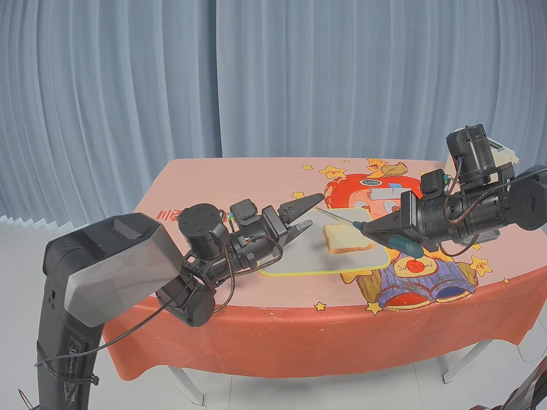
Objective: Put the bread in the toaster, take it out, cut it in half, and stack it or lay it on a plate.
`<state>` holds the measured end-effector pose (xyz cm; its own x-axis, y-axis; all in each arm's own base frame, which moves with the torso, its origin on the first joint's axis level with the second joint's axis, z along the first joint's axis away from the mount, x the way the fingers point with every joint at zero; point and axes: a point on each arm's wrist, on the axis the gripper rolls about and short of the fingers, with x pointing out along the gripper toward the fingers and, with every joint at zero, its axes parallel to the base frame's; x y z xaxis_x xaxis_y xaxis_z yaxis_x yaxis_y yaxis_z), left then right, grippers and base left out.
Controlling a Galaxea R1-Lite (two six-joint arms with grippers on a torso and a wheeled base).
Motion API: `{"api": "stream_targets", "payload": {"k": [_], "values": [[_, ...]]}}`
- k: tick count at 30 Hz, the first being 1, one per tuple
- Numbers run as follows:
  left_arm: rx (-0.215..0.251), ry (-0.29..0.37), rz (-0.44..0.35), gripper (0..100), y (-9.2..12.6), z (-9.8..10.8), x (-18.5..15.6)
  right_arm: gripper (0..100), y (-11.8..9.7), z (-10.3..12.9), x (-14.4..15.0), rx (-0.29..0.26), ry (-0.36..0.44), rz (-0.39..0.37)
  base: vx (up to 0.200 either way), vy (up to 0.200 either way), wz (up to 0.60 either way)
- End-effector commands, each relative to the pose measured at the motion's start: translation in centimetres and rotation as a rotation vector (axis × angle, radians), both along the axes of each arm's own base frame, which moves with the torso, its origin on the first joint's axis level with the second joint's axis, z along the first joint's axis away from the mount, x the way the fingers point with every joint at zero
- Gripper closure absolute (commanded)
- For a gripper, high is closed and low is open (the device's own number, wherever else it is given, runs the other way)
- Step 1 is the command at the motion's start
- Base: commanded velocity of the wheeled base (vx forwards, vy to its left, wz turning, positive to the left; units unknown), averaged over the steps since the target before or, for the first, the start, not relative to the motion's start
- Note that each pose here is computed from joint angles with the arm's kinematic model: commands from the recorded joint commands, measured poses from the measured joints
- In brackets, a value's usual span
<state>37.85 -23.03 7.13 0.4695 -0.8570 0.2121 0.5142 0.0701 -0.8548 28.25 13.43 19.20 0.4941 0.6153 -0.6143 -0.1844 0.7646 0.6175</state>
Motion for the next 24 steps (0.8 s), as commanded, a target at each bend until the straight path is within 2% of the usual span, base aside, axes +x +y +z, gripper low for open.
{"api": "stream_targets", "payload": {"k": [1, 3, 7, 8, 13, 17, 23, 24], "values": [[-0.058, 0.021, -0.028, 0, 0.5, 2.6, -1.2, 100, 0.5, 0.0, -1.0, -0.048, -0.035, 0.048, 0.000, 0.000, 0.00], [-0.075, 0.055, -0.038, 0, 0.5, 2.6, -1.3, 100, 0.5, 0.1, -1.3, -0.067, -0.065, 0.071, 0.000, 0.000, 0.00], [-0.075, 0.071, -0.043, 0, 0.5, 2.4, -1.2, 100, 0.4, 0.2, -1.6, -0.116, -0.112, 0.098, 0.000, 0.000, 0.00], [-0.071, 0.082, -0.043, 0, 0.5, 2.1, -1.2, 100, 0.5, 0.0, -1.8, -0.149, -0.132, 0.114, 0.000, 0.000, 0.00], [-0.035, 0.138, -0.050, 0, 0.4, 1.3, -1.2, 100, 0.7, -0.4, -2.0, -0.219, -0.173, 0.134, 0.000, 0.000, 0.00], [-0.007, 0.174, -0.084, 0, 0.4, 1.0, -1.4, 100, 1.0, -0.2, -2.4, -0.238, -0.200, 0.156, 0.000, 0.000, 0.00], [0.004, 0.195, -0.084, 0, 0.4, 0.7, -1.4, 100, 1.5, 0.0, -2.8, -0.254, -0.224, 0.184, 0.000, 0.000, 0.00], [0.016, 0.217, -0.083, 0, 0.4, 0.6, -1.3, 100, 1.7, 0.0, -3.1, -0.259, -0.232, 0.202, 0.000, 0.000, 0.00]]}}
